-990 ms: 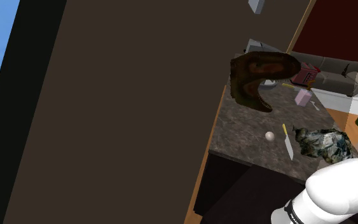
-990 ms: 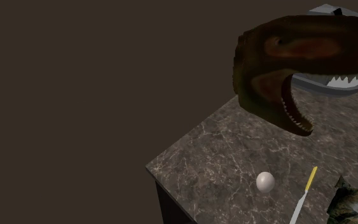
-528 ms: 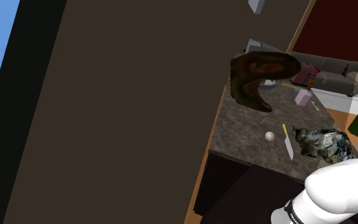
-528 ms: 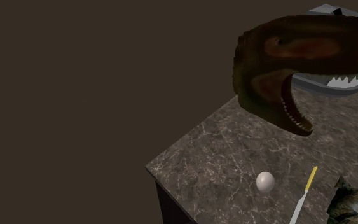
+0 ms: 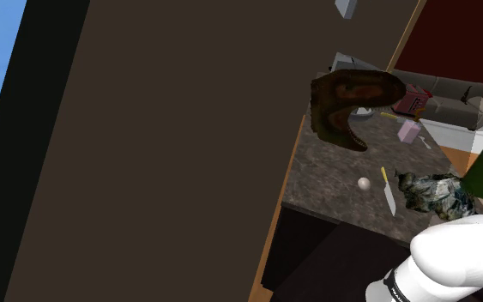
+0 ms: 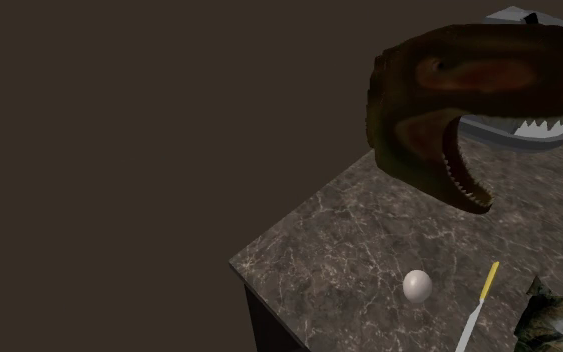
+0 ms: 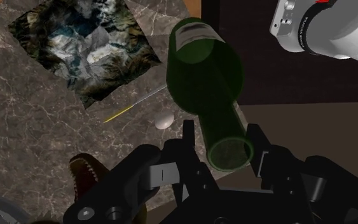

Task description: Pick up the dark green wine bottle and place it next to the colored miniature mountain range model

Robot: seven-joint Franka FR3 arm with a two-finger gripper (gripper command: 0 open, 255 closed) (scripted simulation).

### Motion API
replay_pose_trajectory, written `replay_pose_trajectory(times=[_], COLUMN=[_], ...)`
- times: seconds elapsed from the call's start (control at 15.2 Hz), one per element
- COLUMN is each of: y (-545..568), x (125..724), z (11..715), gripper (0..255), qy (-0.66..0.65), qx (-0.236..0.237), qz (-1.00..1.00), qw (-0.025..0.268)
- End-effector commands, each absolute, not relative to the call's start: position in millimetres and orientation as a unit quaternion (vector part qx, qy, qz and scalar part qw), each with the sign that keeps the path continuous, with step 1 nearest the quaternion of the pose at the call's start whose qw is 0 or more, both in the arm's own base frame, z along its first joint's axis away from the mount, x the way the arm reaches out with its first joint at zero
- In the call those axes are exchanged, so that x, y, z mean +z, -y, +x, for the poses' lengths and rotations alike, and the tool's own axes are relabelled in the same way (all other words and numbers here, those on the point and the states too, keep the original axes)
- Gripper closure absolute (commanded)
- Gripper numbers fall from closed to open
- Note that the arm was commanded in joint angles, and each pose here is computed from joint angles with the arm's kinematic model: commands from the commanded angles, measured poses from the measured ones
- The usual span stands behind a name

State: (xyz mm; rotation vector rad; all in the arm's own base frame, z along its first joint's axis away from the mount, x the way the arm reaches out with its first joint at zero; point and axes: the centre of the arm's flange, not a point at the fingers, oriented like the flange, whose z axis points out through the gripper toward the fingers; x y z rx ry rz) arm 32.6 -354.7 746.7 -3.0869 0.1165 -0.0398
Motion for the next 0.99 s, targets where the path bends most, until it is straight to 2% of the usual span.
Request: replay_pose_trajectory(times=[0.0,0.92], y=[354.5,354.5], x=[735.6,661.6], z=[32.1,32.1], gripper=[255,255], qy=[-0.038,-0.038], qx=[-0.013,-0.013], qz=[-0.999,-0.999], qw=[0.026,0.026])
